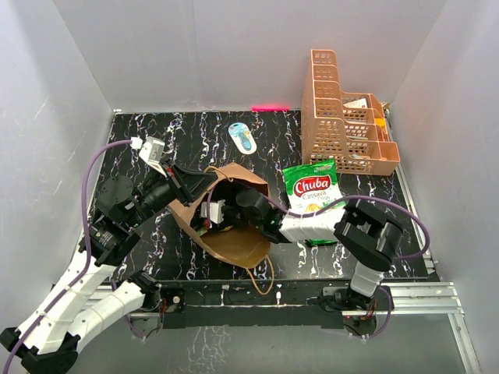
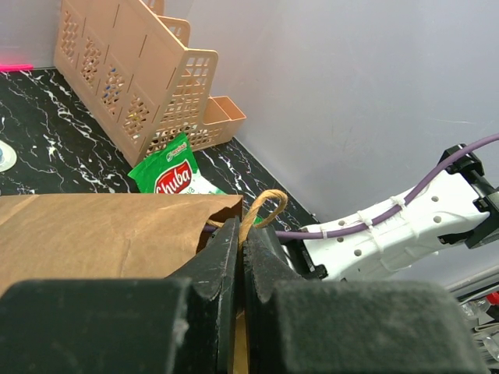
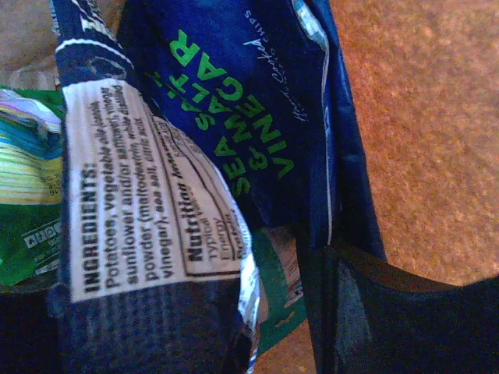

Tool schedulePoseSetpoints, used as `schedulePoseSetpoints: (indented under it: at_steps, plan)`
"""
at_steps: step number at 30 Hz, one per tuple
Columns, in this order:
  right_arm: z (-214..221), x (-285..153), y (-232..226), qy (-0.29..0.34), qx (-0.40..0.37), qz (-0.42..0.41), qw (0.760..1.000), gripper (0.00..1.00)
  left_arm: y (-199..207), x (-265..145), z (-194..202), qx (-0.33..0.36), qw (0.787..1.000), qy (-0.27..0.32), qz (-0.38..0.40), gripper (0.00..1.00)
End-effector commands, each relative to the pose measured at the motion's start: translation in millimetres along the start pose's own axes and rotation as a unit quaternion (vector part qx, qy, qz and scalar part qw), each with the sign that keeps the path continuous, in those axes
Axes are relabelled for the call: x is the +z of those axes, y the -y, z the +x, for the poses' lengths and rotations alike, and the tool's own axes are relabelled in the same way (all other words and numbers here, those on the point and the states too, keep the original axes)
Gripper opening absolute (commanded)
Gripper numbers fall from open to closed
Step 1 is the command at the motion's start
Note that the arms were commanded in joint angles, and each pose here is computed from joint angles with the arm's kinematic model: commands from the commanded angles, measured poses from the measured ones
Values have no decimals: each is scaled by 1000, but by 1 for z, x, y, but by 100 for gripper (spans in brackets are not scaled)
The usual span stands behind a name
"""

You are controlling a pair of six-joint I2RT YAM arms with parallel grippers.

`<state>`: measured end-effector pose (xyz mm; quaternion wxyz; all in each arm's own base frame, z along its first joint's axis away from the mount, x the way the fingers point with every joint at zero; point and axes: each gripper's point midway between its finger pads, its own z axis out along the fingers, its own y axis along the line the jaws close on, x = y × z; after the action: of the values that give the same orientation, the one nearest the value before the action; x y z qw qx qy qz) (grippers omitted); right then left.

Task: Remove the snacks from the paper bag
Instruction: Take out the snack from the paper bag.

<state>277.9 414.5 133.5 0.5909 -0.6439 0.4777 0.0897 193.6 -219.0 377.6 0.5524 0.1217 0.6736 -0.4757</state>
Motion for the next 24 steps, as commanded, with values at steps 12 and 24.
schedulePoseSetpoints:
  at_steps: [12, 24]
  plan:
    - [-59, -14, 16, 97, 58, -17, 994, 8, -4, -11, -18, -12, 998, 44, -31, 0]
    - [-110, -62, 58, 149, 144, 31, 978, 8, -35, -15, -23, -36, 990, 68, -120, 0]
